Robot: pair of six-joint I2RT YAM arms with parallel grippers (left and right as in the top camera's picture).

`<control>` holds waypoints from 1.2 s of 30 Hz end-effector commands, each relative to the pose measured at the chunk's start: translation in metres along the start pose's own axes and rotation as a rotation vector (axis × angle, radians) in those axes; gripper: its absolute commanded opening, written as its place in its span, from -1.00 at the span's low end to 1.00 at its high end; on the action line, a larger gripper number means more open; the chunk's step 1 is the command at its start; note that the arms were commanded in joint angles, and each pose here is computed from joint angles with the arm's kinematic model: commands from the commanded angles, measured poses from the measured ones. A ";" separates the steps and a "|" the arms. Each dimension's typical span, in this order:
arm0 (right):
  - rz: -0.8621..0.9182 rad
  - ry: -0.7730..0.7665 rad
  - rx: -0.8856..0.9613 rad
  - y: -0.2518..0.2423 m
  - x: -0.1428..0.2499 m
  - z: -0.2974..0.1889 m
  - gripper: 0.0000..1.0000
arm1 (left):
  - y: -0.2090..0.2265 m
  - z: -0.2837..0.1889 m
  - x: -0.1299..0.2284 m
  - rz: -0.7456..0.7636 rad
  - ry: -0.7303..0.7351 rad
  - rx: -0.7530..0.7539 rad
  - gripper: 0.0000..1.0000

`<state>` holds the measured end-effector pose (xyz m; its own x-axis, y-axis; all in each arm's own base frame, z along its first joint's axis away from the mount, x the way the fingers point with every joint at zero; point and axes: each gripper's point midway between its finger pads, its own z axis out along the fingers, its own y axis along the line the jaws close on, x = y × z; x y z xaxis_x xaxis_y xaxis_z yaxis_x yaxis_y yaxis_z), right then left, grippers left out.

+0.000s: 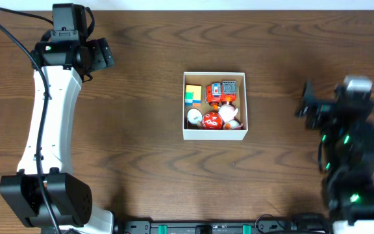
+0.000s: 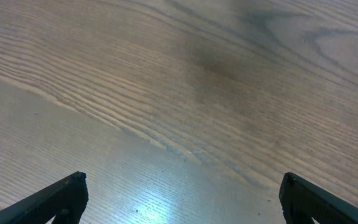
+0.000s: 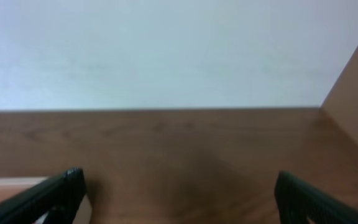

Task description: Pack container

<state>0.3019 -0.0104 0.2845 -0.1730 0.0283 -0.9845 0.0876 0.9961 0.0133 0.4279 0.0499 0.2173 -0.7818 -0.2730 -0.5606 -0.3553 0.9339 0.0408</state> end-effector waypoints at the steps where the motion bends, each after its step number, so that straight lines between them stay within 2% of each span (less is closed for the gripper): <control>1: -0.002 -0.039 -0.032 0.004 0.039 -0.010 0.98 | 0.002 -0.004 0.001 -0.014 -0.006 -0.005 0.96; 5: 0.005 -0.098 -0.035 0.001 0.069 -0.021 0.98 | 0.002 -0.004 0.001 -0.014 -0.006 -0.005 0.96; 11: 0.005 -0.105 -0.035 -0.001 0.095 -0.031 0.99 | 0.002 -0.004 0.001 -0.014 -0.006 -0.005 0.96; 22: -0.009 0.029 -0.030 -0.003 0.136 -0.035 0.99 | 0.002 -0.004 0.001 -0.014 -0.006 -0.005 0.96; 36: -0.015 0.075 -0.028 -0.004 0.157 -0.043 0.99 | 0.002 -0.004 0.001 -0.014 -0.006 -0.005 0.96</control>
<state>0.2328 -0.0095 0.1446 -0.2369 0.0264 -0.9712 0.0716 0.9974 0.0097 0.4278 0.0498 0.2171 -0.7821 -0.2730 -0.5602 -0.3549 0.9340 0.0403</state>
